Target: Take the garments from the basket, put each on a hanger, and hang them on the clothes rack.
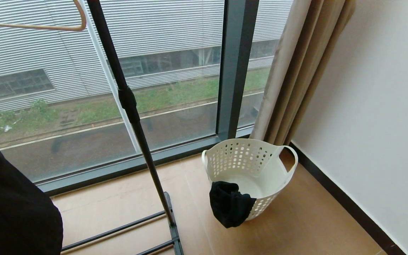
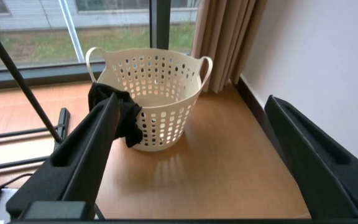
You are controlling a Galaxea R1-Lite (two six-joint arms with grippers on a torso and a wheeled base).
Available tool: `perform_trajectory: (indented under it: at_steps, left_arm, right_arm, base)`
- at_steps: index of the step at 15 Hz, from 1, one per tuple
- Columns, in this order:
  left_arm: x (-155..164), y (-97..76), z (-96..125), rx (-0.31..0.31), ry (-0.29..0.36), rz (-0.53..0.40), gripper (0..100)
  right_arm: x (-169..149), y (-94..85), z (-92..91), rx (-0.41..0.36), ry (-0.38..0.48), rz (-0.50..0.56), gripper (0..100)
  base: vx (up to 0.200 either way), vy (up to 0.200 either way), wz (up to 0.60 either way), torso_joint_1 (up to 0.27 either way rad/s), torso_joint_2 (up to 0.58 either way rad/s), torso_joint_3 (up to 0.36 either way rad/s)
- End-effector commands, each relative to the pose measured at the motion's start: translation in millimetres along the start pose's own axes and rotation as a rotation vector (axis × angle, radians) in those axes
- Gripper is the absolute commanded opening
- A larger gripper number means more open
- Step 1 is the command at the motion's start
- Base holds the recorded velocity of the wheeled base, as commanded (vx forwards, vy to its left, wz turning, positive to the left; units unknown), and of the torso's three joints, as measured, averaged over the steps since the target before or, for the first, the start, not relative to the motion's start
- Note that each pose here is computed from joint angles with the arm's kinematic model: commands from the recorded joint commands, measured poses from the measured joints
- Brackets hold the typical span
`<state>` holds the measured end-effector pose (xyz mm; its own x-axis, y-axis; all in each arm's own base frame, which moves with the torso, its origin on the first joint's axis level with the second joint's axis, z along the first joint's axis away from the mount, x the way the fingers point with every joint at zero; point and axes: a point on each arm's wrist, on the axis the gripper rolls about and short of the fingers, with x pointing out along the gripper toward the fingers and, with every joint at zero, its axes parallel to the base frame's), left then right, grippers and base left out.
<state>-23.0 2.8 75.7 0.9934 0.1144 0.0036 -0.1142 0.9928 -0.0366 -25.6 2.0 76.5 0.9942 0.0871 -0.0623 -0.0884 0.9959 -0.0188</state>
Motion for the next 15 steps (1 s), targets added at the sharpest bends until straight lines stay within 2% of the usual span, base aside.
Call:
perform_trajectory:
  at_steps: [1,15]
  left_arm:
    - [0.1,0.0,-0.1,0.001,0.002,0.0,100]
    - [0.1,0.0,0.1,-0.001,0.001,0.0,100]
  right_arm:
    - [0.0,0.0,0.0,0.0,0.0,0.0,100]
    - [-0.1,0.0,0.4,0.0,-0.001,0.0,100]
  base:
    - [0.0,0.0,0.0,0.002,0.01,-0.193]
    - [0.0,0.0,0.0,0.003,0.0,-0.196]
